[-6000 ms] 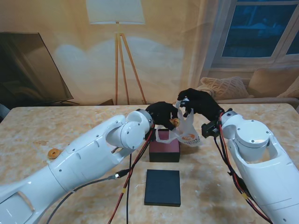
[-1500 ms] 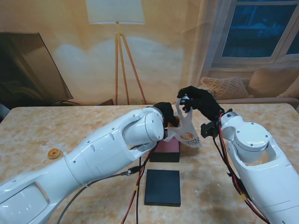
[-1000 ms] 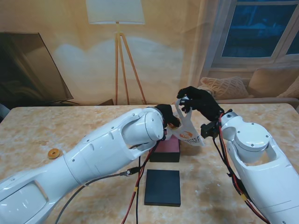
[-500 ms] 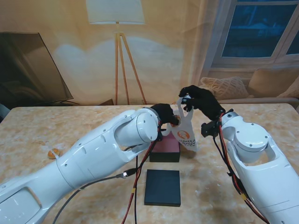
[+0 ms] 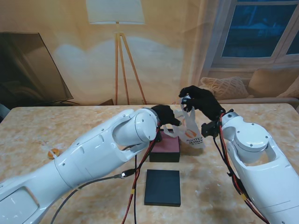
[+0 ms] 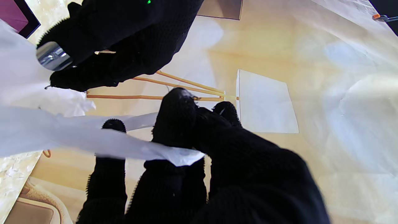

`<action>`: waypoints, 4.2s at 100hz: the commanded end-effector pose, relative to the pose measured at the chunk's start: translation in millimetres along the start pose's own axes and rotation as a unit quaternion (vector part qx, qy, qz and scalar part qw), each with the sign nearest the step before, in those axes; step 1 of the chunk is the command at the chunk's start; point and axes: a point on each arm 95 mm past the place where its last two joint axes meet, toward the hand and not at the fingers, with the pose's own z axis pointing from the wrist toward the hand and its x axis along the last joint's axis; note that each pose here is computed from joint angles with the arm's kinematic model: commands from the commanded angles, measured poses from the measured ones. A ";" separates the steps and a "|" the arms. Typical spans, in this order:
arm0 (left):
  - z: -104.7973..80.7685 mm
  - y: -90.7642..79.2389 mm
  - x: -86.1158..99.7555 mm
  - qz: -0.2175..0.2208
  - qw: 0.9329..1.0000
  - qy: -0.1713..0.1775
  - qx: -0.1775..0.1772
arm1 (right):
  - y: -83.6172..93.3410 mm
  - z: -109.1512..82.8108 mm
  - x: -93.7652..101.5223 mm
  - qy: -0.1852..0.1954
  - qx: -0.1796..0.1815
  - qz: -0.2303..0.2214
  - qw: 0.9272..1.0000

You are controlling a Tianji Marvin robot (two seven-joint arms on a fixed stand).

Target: Pack mini donuts into a plastic bag, tie the opening and put the bag into the gift box

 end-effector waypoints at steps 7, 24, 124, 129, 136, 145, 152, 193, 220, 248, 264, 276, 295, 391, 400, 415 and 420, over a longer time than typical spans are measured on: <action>-6.2 -4.3 -0.2 0.006 1.000 0.013 0.006 | -4.9 -0.9 -1.1 0.000 0.009 0.004 1.000; -20.4 -10.5 -19.5 0.035 0.999 0.024 0.027 | -4.3 -1.4 -1.1 0.000 0.008 0.004 1.000; -151.7 -10.0 -238.9 0.267 0.948 -0.159 0.069 | -5.5 1.0 -2.9 -0.011 0.009 0.002 1.000; -156.4 -10.6 -249.0 0.264 0.946 -0.174 0.077 | -5.4 1.3 -3.2 -0.012 0.010 0.001 1.000; -163.2 -11.8 -262.5 0.258 0.943 -0.196 0.081 | -5.5 1.5 -3.6 -0.013 0.012 0.001 1.000; -170.2 -11.9 -278.6 0.264 0.935 -0.224 0.078 | -5.5 1.8 -4.1 -0.014 0.013 0.001 1.000; -174.5 -10.9 -289.7 0.266 0.930 -0.244 0.073 | -5.7 2.0 -4.4 -0.015 0.014 0.001 1.000; -179.4 8.5 -343.7 0.255 0.908 -0.315 0.105 | -5.6 2.2 -5.4 -0.017 0.013 -0.001 1.000; -171.3 10.6 -370.9 0.246 0.906 -0.317 0.135 | -5.1 2.3 -5.6 -0.017 0.014 -0.001 1.000; -163.9 8.3 -392.4 0.233 0.920 -0.293 0.116 | -5.5 3.2 -6.4 -0.020 0.016 -0.001 1.000; -158.8 8.0 -399.7 0.240 0.920 -0.287 0.120 | -6.5 4.1 -7.0 -0.023 0.017 0.001 1.000; -156.4 5.8 -406.2 0.246 0.917 -0.286 0.127 | -6.3 4.3 -6.9 -0.023 0.018 0.001 1.000; -150.6 0.9 -414.2 0.246 0.916 -0.283 0.145 | -6.4 4.6 -6.9 -0.023 0.018 0.000 1.000; -123.5 15.6 -433.3 0.209 0.916 -0.310 0.147 | -6.2 5.1 -7.0 -0.025 0.018 0.001 1.000; -123.4 17.2 -433.1 0.208 0.917 -0.308 0.147 | -6.2 5.1 -7.0 -0.024 0.018 0.001 1.000; -123.5 19.4 -432.3 0.208 0.918 -0.302 0.148 | -6.4 5.2 -7.3 -0.025 0.018 0.001 1.000; -123.6 20.2 -431.8 0.208 0.919 -0.299 0.149 | -6.5 5.1 -7.4 -0.025 0.018 0.001 1.000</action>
